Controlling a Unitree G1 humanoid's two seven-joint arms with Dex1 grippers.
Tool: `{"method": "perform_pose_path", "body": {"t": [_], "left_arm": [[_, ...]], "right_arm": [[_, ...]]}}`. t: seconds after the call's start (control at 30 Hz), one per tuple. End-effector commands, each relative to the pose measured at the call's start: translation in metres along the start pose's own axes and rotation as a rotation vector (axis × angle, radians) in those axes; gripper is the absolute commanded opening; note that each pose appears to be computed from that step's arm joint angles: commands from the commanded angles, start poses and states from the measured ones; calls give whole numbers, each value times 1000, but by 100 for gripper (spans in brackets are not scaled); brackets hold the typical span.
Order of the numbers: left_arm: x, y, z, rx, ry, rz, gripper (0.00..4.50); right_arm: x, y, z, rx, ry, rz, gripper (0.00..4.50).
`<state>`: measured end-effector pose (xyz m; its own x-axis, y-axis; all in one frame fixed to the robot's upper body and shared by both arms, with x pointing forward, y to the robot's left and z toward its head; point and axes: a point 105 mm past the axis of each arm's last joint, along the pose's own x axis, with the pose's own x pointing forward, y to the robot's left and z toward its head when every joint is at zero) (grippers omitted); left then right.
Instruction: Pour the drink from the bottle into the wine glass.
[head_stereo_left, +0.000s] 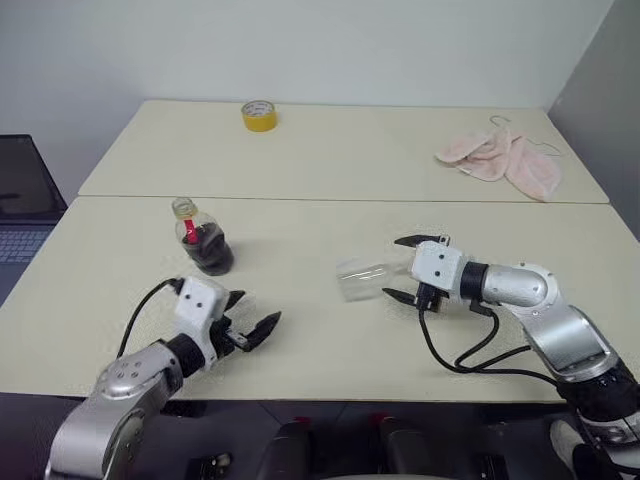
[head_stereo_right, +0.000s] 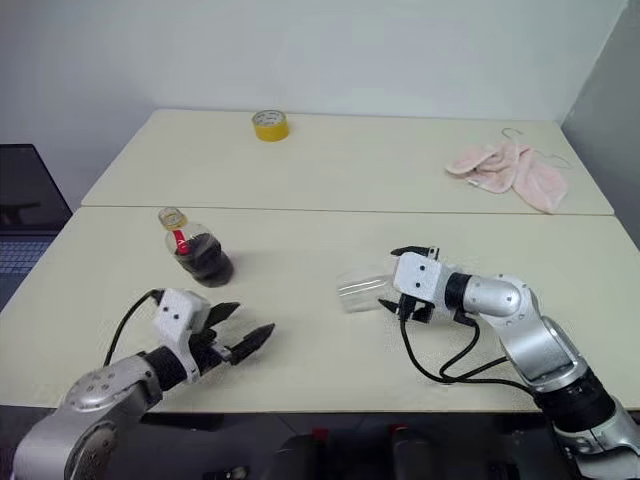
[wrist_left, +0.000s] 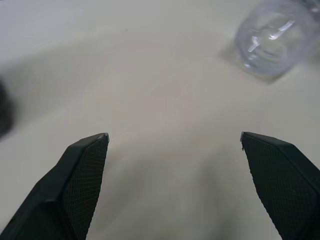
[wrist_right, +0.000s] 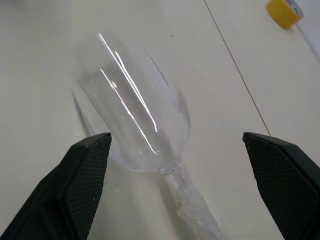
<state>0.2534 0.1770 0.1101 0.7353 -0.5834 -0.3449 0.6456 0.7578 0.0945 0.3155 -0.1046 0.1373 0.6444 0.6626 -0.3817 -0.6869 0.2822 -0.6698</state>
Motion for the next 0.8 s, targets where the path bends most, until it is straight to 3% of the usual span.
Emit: {"method": "perform_pose_path", "body": {"t": [0.03,0.27,0.8], "left_arm": [[1,-9,18,99,-7,-102,447],[7,-23,30,160,-4,-227,447],[14,-25,31,156,-21,-238,447]], "right_arm": [[3,-5,4,-152,25,-38,450],[5,-7,-6,-279,94,-70,450],[33,-34,-20,-449,173,-216,450]]}}
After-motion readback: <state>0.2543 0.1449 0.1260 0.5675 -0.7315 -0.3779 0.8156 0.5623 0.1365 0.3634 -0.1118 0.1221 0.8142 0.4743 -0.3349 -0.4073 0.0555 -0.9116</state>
